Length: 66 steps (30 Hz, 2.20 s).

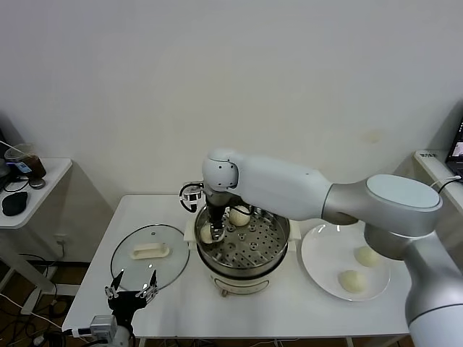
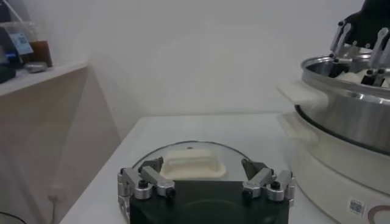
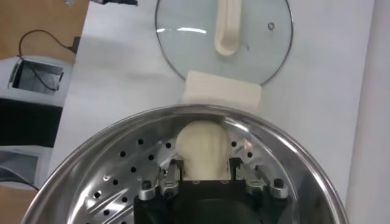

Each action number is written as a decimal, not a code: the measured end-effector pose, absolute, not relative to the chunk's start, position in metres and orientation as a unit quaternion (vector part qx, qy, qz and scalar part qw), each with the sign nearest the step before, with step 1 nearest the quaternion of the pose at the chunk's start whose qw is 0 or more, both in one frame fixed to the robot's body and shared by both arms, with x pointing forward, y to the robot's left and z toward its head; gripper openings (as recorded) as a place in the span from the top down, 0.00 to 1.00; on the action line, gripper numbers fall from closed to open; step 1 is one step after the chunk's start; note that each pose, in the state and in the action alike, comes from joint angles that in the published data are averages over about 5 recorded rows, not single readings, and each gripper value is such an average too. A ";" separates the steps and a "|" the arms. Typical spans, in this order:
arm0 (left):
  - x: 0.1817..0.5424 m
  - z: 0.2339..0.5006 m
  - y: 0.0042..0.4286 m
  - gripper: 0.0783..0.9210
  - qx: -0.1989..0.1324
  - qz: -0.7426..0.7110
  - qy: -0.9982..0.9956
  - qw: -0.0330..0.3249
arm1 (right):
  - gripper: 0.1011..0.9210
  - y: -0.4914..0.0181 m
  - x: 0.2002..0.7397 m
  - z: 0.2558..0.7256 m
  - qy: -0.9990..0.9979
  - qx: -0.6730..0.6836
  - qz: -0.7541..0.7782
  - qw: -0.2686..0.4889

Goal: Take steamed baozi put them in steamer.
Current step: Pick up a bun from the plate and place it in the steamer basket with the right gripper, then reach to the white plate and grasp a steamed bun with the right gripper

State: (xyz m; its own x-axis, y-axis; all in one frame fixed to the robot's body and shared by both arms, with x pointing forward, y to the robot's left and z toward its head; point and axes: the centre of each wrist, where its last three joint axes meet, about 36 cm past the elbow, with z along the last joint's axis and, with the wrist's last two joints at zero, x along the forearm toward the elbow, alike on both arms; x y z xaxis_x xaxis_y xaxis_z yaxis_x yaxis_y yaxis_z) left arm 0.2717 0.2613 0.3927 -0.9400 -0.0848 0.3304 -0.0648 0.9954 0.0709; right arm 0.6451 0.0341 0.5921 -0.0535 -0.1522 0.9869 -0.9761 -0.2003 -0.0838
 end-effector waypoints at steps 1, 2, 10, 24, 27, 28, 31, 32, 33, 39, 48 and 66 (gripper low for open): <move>0.272 0.393 0.261 0.12 0.038 -0.029 -0.985 0.169 | 0.30 0.034 0.645 0.593 -0.497 0.567 0.528 0.390; 0.271 0.393 0.261 0.12 0.038 -0.029 -0.985 0.168 | 0.27 0.034 0.644 0.593 -0.497 0.568 0.528 0.390; 0.270 0.395 0.260 0.12 0.040 -0.026 -0.985 0.168 | 0.12 0.017 0.644 0.612 -0.499 0.571 0.526 0.385; 0.269 0.392 0.266 0.12 0.046 -0.029 -0.983 0.175 | 0.12 -0.135 0.654 0.693 -0.553 0.560 0.495 0.367; 0.269 0.391 0.269 0.12 0.047 -0.029 -0.982 0.178 | 0.12 -0.185 0.650 0.701 -0.562 0.551 0.493 0.370; 0.268 0.391 0.270 0.12 0.048 -0.029 -0.982 0.179 | 0.12 -0.201 0.647 0.701 -0.563 0.549 0.494 0.372; 0.268 0.390 0.273 0.12 0.048 -0.030 -0.982 0.182 | 0.12 -0.246 0.635 0.695 -0.563 0.543 0.497 0.375; 0.268 0.390 0.274 0.12 0.049 -0.030 -0.982 0.182 | 0.12 -0.260 0.630 0.692 -0.563 0.542 0.497 0.376; 0.268 0.390 0.275 0.12 0.049 -0.030 -0.981 0.183 | 0.12 -0.273 0.625 0.687 -0.563 0.541 0.498 0.377; 0.265 0.389 0.279 0.12 0.050 -0.031 -0.980 0.189 | 0.12 -0.335 0.599 0.649 -0.553 0.540 0.500 0.390; 0.259 0.388 0.281 0.12 0.056 -0.035 -0.978 0.196 | 0.12 -0.385 0.572 0.585 -0.526 0.535 0.506 0.425; 0.256 0.383 0.284 0.12 0.058 -0.045 -0.976 0.207 | 0.12 -0.405 0.568 0.502 -0.499 0.515 0.514 0.471</move>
State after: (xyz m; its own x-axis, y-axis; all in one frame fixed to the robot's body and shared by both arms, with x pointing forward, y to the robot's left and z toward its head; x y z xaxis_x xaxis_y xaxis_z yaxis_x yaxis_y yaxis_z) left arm 0.2555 0.2843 0.3828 -0.9080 -0.1310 0.3980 -0.0940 0.9894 0.1111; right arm 0.5684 -0.4045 0.5023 -0.0273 -0.0297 0.9992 -0.9979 -0.0585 -0.0290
